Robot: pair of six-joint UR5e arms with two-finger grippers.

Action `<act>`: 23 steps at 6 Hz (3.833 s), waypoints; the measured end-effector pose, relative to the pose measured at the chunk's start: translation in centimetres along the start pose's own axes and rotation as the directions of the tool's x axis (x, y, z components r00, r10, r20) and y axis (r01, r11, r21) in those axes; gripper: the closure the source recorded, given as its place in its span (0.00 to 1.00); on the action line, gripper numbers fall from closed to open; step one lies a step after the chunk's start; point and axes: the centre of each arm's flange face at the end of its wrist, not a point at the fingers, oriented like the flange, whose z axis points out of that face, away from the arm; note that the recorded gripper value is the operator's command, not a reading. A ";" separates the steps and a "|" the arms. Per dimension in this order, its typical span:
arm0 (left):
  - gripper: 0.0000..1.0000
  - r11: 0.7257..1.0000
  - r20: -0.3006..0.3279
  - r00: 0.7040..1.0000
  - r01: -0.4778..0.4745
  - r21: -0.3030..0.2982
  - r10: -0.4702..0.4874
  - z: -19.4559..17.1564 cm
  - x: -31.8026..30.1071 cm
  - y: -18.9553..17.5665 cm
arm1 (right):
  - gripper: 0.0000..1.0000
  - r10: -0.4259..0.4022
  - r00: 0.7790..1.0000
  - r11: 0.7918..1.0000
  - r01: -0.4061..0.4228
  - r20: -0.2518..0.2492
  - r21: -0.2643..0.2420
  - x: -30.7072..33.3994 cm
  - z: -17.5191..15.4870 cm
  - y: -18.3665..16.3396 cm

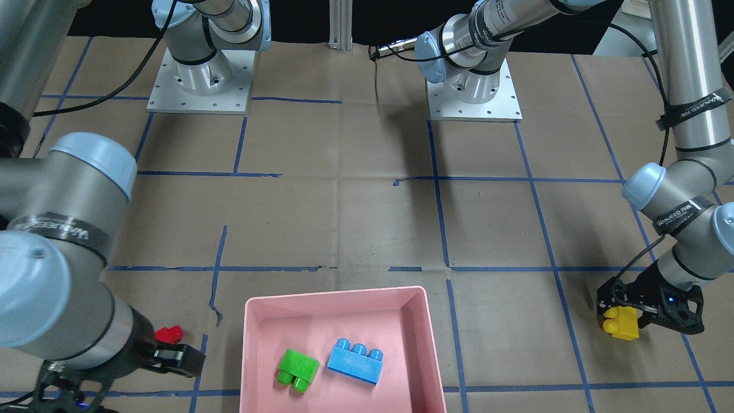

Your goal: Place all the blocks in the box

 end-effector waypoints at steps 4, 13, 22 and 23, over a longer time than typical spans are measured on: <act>1.00 0.993 0.027 0.993 0.110 0.047 -0.111 -4.3 3.5 -3.1 | 0.01 0.079 0.997 0.992 -0.080 -0.012 -0.094 8.4 5.5 0.6; 0.01 0.247 -0.253 0.238 0.969 -0.002 -0.938 -9.6 44.1 -29.6 | 0.10 0.659 0.750 0.740 -0.659 -0.049 -0.136 7.6 16.6 5.1; 0.00 0.942 0.053 0.942 0.335 -0.035 -0.333 -16.9 36.0 -15.2 | 0.86 0.704 0.709 0.698 -0.702 -0.042 -0.141 7.4 16.9 4.7; 0.00 0.963 0.078 0.969 0.242 -0.122 -0.234 -19.9 36.6 -11.6 | 0.86 0.706 0.708 0.702 -0.703 -0.016 -0.115 7.4 14.6 3.6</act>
